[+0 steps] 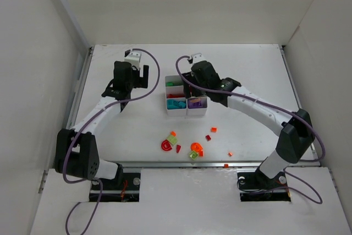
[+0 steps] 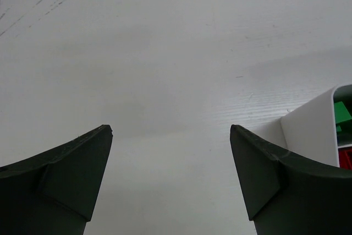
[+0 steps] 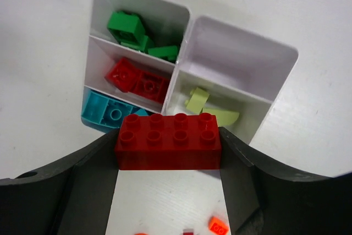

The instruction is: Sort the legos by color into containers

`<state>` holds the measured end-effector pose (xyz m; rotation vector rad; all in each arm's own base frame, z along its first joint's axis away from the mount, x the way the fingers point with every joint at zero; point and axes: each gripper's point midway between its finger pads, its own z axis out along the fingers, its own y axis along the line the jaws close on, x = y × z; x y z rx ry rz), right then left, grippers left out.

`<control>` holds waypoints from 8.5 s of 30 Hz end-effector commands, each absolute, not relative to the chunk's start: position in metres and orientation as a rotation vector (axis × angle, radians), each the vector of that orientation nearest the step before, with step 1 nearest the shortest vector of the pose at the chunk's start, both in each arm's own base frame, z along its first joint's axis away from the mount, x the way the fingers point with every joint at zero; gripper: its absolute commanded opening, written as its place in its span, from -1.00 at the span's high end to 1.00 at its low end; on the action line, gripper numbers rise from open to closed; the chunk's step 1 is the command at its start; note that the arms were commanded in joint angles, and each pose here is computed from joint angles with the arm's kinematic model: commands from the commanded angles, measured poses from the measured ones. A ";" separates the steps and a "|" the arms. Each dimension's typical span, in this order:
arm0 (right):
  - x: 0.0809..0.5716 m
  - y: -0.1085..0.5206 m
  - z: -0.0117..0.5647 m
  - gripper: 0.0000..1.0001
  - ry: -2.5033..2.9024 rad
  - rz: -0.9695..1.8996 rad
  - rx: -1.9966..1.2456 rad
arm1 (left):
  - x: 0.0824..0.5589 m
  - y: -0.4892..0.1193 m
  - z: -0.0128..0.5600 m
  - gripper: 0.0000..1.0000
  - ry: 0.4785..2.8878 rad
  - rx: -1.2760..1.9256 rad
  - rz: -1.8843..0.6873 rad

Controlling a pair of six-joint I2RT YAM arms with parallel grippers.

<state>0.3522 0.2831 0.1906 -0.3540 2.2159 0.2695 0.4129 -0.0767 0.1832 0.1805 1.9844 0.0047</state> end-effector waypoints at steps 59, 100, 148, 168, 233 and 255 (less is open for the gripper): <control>0.380 0.363 0.163 1.00 2.346 0.443 -0.121 | 0.354 -0.080 0.187 -0.74 1.947 0.176 -0.131; 0.389 0.378 0.180 -0.77 2.317 0.476 -0.185 | 0.355 -0.072 0.179 -0.74 1.978 0.142 -0.143; 0.113 0.310 0.065 -0.45 2.536 0.524 -1.128 | 0.338 -0.097 0.177 -0.74 1.930 0.208 -0.253; 0.116 0.302 0.031 -0.14 2.616 0.299 -1.052 | 0.333 -0.097 0.180 -0.74 1.916 0.226 -0.238; 0.192 0.375 0.123 -0.52 2.300 0.536 -0.969 | 0.347 -0.062 0.177 -0.78 1.879 0.182 -0.060; 0.182 0.386 0.038 -0.09 2.476 0.503 -0.963 | 0.334 -0.056 0.172 -0.81 1.898 0.141 -0.077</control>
